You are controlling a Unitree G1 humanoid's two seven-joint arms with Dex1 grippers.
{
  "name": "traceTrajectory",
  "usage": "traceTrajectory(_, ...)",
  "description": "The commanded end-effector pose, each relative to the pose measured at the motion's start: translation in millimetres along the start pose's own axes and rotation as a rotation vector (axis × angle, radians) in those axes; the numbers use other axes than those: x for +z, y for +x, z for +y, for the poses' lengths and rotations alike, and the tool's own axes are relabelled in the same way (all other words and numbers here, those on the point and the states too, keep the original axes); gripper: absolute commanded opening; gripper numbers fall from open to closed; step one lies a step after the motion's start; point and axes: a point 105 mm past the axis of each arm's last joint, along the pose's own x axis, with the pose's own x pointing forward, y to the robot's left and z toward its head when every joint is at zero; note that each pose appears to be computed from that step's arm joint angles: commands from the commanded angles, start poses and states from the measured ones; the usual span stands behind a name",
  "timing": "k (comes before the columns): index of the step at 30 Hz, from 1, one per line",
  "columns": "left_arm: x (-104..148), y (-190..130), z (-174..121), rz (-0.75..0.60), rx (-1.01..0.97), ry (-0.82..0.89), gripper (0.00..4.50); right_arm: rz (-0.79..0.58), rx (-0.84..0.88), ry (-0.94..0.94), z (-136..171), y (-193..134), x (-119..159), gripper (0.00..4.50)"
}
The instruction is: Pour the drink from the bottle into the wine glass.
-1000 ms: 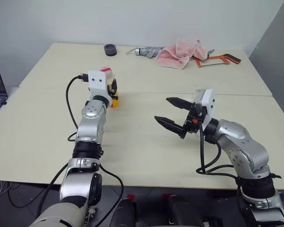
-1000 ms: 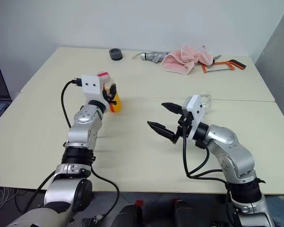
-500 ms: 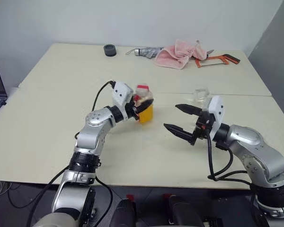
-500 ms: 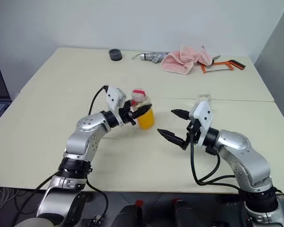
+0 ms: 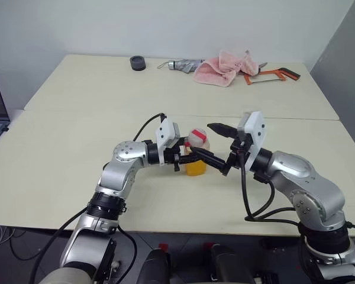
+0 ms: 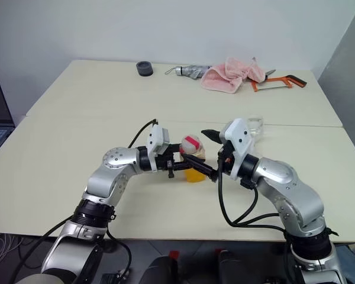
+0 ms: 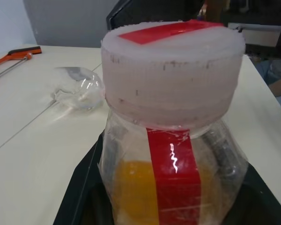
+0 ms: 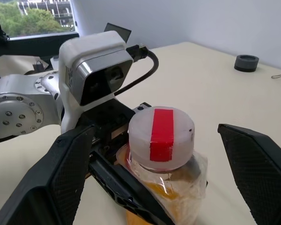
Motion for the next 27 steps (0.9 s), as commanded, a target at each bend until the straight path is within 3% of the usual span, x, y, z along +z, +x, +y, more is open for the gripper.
traceTrajectory(1, 19.2, 6.0, -1.5, -0.056, -0.045, 0.051, 1.84, -0.052, 0.015, -0.043, 2.6, 6.0, 14.4, 4.5)
traceTrajectory(10, 19.5, 5.1, -0.8, -0.046, -0.077, 0.053, 1.84, -0.061, 0.01, -0.043, 0.0, 12.6, 15.8, 4.5)
traceTrajectory(13, 19.3, 4.6, -1.1, -0.044, -0.085, 0.052, 1.84, -0.073, 0.01, -0.043, -0.5, 13.5, 18.3, 3.84)
traceTrajectory(19, 23.3, 3.0, 0.7, -0.056, -0.096, 0.041, 1.84, -0.05, 0.07, -0.054, 2.7, 14.3, 14.9, 1.85)
traceTrajectory(27, 29.0, -3.7, 2.3, -0.035, -0.162, 0.039, 1.83, 0.038, 0.417, -0.153, 3.4, 1.9, 11.8, 1.86)
